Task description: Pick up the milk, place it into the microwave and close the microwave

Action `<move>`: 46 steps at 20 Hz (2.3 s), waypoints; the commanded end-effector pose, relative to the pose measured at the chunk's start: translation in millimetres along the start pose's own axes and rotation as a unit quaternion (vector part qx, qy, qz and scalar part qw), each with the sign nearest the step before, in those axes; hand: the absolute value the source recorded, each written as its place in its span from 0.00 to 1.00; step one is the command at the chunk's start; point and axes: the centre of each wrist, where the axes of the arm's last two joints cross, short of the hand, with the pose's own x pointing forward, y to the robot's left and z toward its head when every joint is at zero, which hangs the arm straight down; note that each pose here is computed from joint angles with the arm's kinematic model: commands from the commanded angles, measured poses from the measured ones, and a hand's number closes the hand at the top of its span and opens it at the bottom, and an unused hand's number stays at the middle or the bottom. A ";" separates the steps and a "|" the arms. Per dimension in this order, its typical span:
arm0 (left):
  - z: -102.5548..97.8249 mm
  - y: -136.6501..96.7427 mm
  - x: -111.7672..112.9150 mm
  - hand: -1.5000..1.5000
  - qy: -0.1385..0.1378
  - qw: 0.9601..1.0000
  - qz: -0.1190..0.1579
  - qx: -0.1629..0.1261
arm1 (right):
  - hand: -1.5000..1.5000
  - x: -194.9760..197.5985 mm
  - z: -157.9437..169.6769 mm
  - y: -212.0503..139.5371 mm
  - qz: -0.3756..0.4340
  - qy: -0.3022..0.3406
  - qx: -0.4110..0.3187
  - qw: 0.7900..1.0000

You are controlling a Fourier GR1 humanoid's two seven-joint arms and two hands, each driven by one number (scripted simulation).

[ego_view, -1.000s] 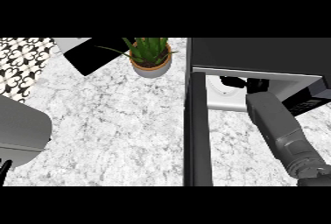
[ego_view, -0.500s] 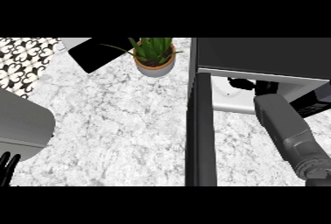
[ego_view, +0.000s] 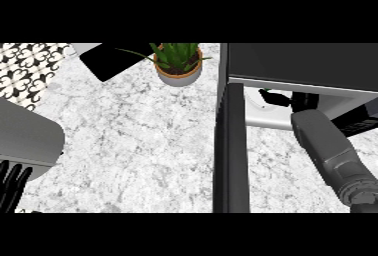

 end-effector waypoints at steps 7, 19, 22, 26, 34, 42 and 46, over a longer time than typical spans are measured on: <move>-9.3 -3.6 -8.0 0.00 0.005 1.000 -0.006 0.000 | 0.00 8.4 -2.3 4.4 0.012 -0.028 -0.013 0.999; -5.3 -0.6 -19.9 0.00 0.005 1.000 0.001 -0.003 | 0.00 21.8 8.1 22.2 -0.003 -0.025 0.020 0.999; -7.3 7.2 -16.8 0.00 0.000 1.000 -0.007 0.003 | 0.00 15.9 18.0 25.1 -0.017 -0.019 0.019 0.999; 5.2 -2.7 -9.8 0.00 0.000 1.000 0.000 -0.006 | 0.00 24.7 16.7 30.1 -0.020 -0.020 0.023 0.999; 7.7 -5.6 -16.4 0.00 0.000 1.000 -0.007 0.013 | 0.00 5.6 25.3 22.6 -0.068 -0.018 0.042 0.997; 11.7 -26.6 -19.5 0.00 -0.006 1.000 -0.006 0.012 | 0.00 -4.4 45.3 27.6 -0.171 -0.021 0.079 0.982; 35.8 -18.1 -10.2 0.00 0.012 1.000 -0.011 -0.006 | 0.00 -20.2 85.3 37.0 -0.211 -0.004 0.083 0.974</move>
